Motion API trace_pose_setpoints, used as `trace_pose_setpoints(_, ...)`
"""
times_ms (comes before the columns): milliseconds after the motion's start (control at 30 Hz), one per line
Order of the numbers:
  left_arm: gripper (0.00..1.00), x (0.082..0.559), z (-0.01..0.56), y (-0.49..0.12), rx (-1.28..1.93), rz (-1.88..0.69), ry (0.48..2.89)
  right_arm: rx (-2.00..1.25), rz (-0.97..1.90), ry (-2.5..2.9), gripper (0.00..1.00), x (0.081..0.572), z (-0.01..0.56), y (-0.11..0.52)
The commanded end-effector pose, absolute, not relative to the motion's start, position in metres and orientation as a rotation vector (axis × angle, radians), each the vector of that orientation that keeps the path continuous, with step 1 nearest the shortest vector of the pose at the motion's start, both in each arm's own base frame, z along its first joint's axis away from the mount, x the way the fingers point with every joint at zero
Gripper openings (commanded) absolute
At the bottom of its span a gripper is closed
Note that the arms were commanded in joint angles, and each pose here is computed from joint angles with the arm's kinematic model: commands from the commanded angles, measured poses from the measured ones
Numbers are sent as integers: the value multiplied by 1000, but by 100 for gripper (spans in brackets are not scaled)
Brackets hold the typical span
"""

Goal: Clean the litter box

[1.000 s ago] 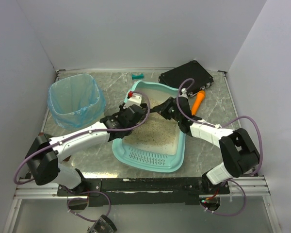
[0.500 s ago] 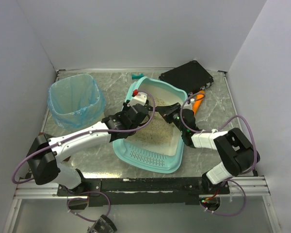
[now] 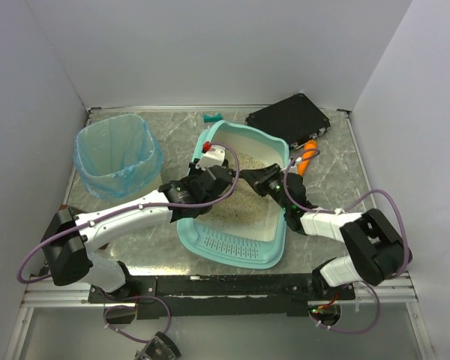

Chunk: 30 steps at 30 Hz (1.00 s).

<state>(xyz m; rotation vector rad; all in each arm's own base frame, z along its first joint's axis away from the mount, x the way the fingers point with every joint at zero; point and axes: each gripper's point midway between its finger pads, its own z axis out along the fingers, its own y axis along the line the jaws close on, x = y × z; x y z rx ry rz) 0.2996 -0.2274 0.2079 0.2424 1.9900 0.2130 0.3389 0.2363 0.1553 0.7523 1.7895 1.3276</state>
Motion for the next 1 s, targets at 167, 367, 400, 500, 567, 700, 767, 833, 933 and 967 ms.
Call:
trace_pose_setpoints(167,1,317,294,-234,-153,-63,1790,947,1297,1954,0,311,124,223)
trace_pose_setpoints(367,1,316,293,-229,-170,-61,1792,985,1351,1912,0,313,124,219)
trace_pose_setpoints(400,1,315,291,-227,-173,-52,1795,988,1351,1910,0,312,123,218)
trace_pose_setpoints(500,1,316,290,-223,-195,-53,1797,1004,1350,1887,0,315,126,212)
trace_pose_setpoints(567,1,316,289,-221,-207,-50,1801,996,1363,1870,0,315,132,210)
trace_pose_setpoints(700,1,318,287,-220,-219,-40,1807,1010,1338,1850,0,318,136,203)
trace_pose_setpoints(767,1,319,287,-222,-219,-38,1813,1005,1341,1833,0,320,142,201)
trace_pose_setpoints(833,1,320,288,-226,-214,-46,1814,1007,1330,1838,0,321,143,200)
trace_pose_setpoints(933,1,322,292,-229,-214,-54,1810,1019,1332,1817,0,323,148,196)
trace_pose_setpoints(967,1,323,292,-230,-211,-52,1810,1023,1330,1811,0,324,148,195)
